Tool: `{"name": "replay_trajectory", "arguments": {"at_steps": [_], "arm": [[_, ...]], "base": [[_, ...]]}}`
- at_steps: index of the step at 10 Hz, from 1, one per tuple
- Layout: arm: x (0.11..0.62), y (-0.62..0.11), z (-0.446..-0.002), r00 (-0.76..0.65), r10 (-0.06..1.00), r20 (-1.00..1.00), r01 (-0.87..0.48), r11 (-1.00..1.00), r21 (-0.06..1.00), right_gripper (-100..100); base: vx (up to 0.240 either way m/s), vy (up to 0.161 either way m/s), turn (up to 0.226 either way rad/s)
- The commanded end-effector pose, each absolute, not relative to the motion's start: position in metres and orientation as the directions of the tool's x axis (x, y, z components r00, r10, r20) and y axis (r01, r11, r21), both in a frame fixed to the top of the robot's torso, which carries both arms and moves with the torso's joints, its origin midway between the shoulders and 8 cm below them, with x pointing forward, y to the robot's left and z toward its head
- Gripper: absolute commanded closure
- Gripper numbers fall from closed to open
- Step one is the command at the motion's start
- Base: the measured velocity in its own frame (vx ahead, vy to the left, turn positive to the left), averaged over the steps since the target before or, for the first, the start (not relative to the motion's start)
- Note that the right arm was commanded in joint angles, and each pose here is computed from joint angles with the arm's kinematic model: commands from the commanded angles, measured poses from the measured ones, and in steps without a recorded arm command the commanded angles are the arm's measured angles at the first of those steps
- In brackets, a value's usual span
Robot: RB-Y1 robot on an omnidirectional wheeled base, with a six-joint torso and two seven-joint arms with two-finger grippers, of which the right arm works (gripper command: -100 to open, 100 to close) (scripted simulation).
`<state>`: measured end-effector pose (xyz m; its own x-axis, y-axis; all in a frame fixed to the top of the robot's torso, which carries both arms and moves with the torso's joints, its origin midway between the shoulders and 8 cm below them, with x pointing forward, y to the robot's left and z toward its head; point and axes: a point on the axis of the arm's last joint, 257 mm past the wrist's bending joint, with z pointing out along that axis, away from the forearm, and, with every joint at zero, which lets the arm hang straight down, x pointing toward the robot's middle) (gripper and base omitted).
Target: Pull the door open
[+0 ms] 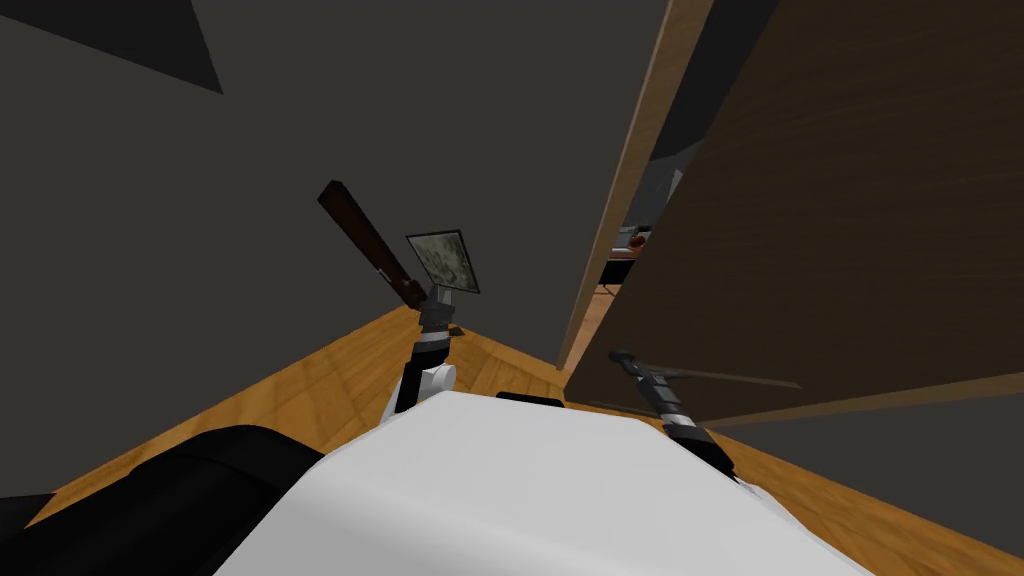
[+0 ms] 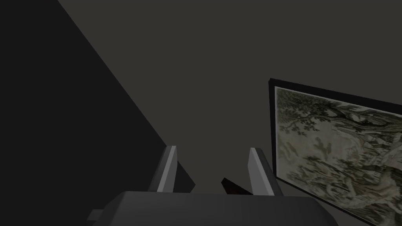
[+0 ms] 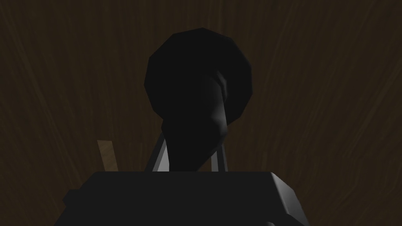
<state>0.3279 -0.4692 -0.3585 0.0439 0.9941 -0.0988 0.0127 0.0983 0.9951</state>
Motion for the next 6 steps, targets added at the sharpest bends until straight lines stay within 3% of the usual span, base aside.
{"name": "replay_trajectory", "arguments": {"at_steps": [1,6], "arm": [[0.322,-0.47,-0.358,0.035,0.994,-0.1,0.01,0.099,0.995,100],[0.302,-0.473,-0.357,0.004,0.995,-0.102,0.003,0.102,0.995,100]], "base": [[-0.14,-0.045,0.17],[-0.213,-0.072,0.168]]}}
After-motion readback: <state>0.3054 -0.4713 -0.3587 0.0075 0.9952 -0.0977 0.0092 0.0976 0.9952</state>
